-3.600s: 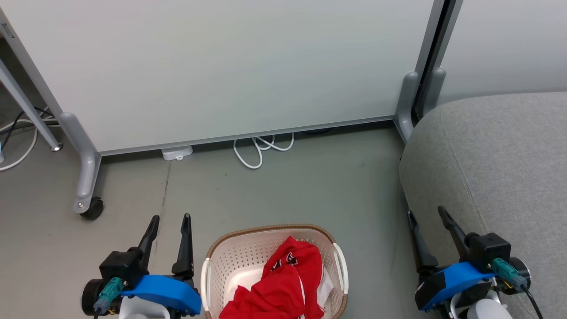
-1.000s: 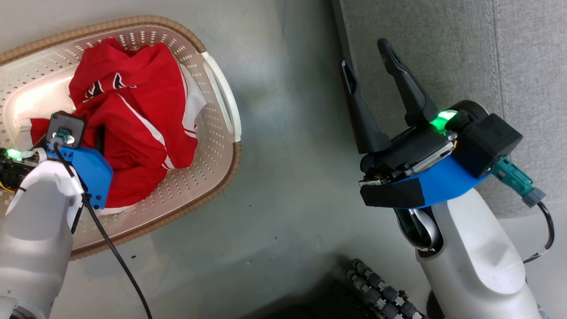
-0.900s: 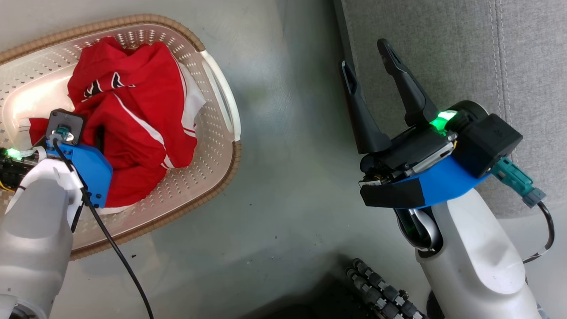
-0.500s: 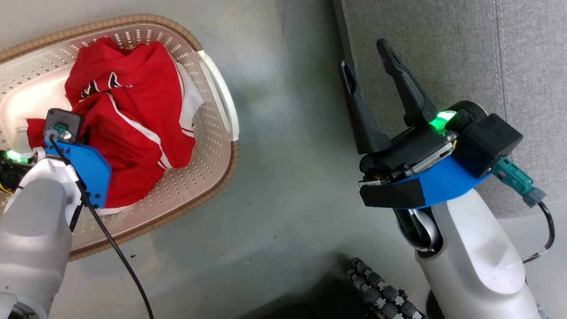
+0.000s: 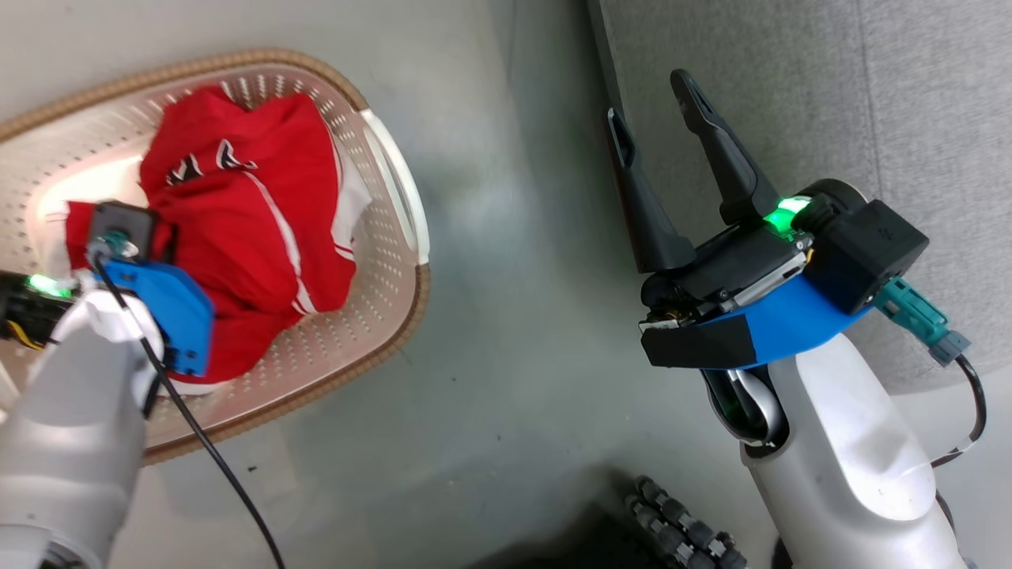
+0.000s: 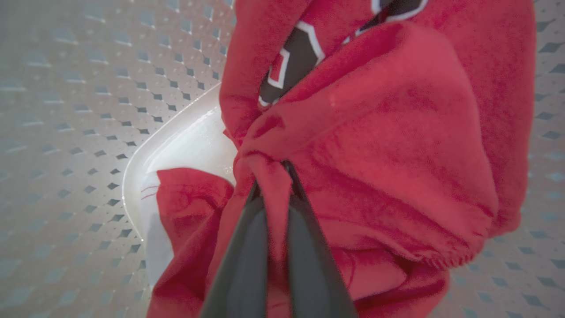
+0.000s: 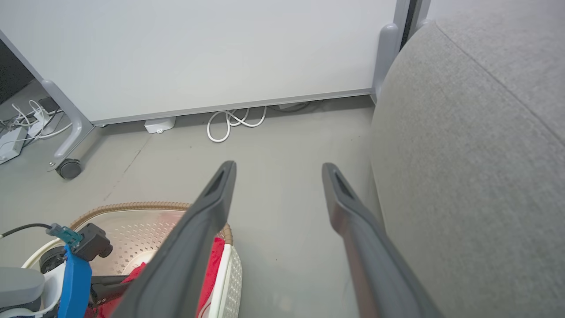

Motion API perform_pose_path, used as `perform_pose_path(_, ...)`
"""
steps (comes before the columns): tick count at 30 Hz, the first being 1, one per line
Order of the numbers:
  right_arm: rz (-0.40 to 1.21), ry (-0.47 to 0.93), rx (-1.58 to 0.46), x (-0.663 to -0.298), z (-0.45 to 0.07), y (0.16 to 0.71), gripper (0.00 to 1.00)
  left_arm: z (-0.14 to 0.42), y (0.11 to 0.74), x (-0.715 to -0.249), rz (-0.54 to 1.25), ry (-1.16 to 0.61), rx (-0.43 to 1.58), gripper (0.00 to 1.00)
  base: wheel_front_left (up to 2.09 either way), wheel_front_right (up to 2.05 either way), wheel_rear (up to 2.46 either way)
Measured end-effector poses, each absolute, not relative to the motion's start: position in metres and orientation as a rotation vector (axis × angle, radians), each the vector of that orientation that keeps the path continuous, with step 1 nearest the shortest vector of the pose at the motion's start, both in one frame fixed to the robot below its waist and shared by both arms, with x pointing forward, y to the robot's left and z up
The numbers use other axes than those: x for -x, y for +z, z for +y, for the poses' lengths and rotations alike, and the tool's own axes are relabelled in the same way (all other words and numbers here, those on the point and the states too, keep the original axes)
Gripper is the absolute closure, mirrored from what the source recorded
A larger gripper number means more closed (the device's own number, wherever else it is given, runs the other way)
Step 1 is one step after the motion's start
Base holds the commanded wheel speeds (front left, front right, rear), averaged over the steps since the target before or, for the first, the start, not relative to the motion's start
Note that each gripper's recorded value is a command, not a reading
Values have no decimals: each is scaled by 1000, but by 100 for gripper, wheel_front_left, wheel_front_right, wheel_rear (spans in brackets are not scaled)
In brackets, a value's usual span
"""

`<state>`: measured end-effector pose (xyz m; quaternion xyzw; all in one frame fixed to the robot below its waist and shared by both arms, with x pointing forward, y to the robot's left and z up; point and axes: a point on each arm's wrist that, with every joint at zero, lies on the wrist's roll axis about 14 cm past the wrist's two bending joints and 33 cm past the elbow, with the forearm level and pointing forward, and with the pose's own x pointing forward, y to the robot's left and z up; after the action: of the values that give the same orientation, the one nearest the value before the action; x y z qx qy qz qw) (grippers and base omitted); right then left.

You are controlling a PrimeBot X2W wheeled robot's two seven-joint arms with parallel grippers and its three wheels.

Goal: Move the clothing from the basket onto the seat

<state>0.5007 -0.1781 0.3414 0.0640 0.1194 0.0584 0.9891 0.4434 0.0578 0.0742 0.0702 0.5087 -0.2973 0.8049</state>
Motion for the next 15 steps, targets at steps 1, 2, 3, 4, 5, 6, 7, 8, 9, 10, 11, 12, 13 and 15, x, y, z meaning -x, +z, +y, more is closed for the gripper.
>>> perform_pose_path(1, 230, 118, -127, -501, -178, 346, 0, 55, 80, -443, 1079, -636, -138, 100, 0, 0, 0)
perform_pose_path(2, 220, 120, -123, -502, -178, 351, 0, 52, 86, -443, 1069, -633, -126, 100, 0, 0, 0)
perform_pose_path(3, 209, 120, -122, -503, -178, 356, 0, 48, 93, -443, 1052, -631, -109, 100, 0, 0, 0)
perform_pose_path(4, 198, 121, -118, -503, -178, 361, 0, 44, 101, -444, 1036, -631, -92, 100, 0, 0, 0)
perform_pose_path(5, 188, 120, -119, -503, -177, 367, 0, 40, 109, -444, 1019, -632, -81, 100, 0, 0, 0)
perform_pose_path(6, 177, 121, -119, -503, -177, 372, 0, 35, 118, -445, 1000, -633, -65, 100, 0, 0, 0)
perform_pose_path(7, 168, 123, -116, -502, -176, 377, 0, 32, 126, -445, 983, -631, -51, 100, 0, 0, 0)
perform_pose_path(8, 159, 124, -117, -501, -175, 382, 0, 28, 135, -445, 965, -632, -42, 100, 0, 0, 0)
perform_pose_path(9, 153, 125, -117, -499, -175, 387, 0, 25, 145, -446, 943, -634, -36, 100, 0, 0, 0)
perform_pose_path(10, 147, 125, -116, -497, -174, 392, 0, 23, 154, -446, 923, -634, -27, 100, 0, 0, 0)
perform_pose_path(11, 141, 125, -117, -494, -173, 397, 0, 20, 164, -446, 904, -636, -22, 100, 0, 0, 0)
perform_pose_path(12, 138, 125, -116, -491, -172, 401, 0, 16, 174, -446, 884, -638, -11, 100, 0, 0, 0)
perform_pose_path(13, 134, 124, -117, -487, -172, 405, 0, 11, 185, -445, 864, -643, 4, 100, 0, 0, 0)
perform_pose_path(15, 129, 127, -115, -480, -170, 412, 0, -1, 209, -442, 815, -667, 23, 100, 0, 0, 0)
